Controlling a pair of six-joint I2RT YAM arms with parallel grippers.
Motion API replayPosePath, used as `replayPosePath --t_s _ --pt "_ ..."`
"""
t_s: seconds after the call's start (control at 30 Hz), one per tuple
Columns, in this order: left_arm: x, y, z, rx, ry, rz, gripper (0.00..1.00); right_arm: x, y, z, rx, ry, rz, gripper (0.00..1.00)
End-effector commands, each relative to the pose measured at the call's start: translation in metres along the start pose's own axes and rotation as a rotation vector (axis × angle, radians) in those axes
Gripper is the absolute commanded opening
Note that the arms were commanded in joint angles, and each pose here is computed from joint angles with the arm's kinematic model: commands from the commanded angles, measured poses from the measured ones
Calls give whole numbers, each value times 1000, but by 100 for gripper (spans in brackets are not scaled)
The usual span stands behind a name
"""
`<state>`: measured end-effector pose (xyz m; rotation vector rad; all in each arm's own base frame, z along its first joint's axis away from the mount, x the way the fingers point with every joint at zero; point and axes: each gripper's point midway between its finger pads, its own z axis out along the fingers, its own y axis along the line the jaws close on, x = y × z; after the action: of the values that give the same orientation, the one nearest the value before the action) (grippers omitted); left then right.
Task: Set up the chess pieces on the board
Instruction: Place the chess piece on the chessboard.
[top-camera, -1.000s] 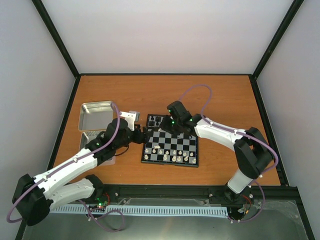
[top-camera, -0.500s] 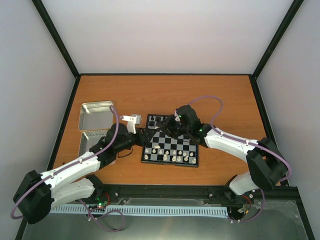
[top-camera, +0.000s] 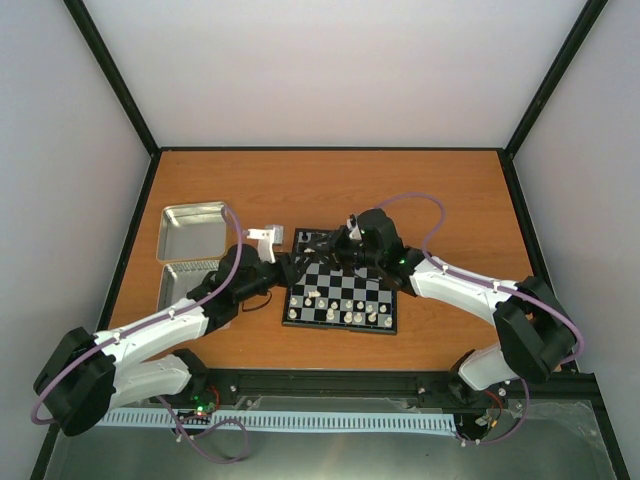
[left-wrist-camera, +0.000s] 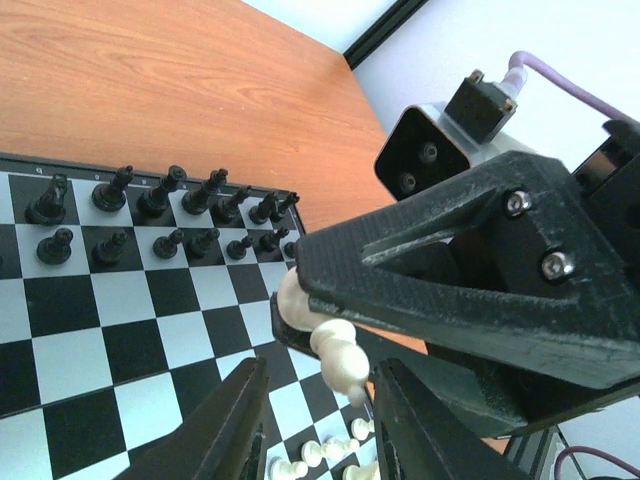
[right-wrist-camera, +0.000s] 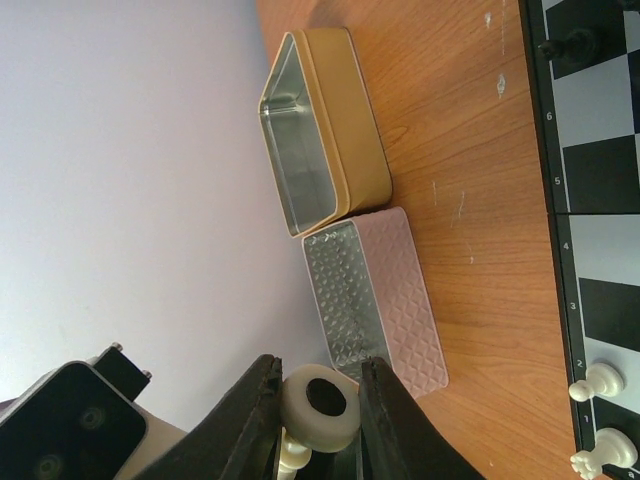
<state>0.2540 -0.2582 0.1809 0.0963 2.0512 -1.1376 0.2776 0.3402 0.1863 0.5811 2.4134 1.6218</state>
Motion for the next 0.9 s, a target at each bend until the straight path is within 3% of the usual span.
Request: replayPosePath --t_s 0.0,0.57,0.73,0.87 --pt "-31 -23 -4 63 -105 31 30 1 3 -7 -15 -3 5 20" --pt "-44 -25 0 9 -104 91 3 2 -4 -4 0 11 -7 22" --pt "-33 -17 5 -85 24 103 1 -14 -17 -14 87 -79 -63 51" --pt "-2 0 4 -201 262 113 1 -44 -28 -42 162 -231 -113 64"
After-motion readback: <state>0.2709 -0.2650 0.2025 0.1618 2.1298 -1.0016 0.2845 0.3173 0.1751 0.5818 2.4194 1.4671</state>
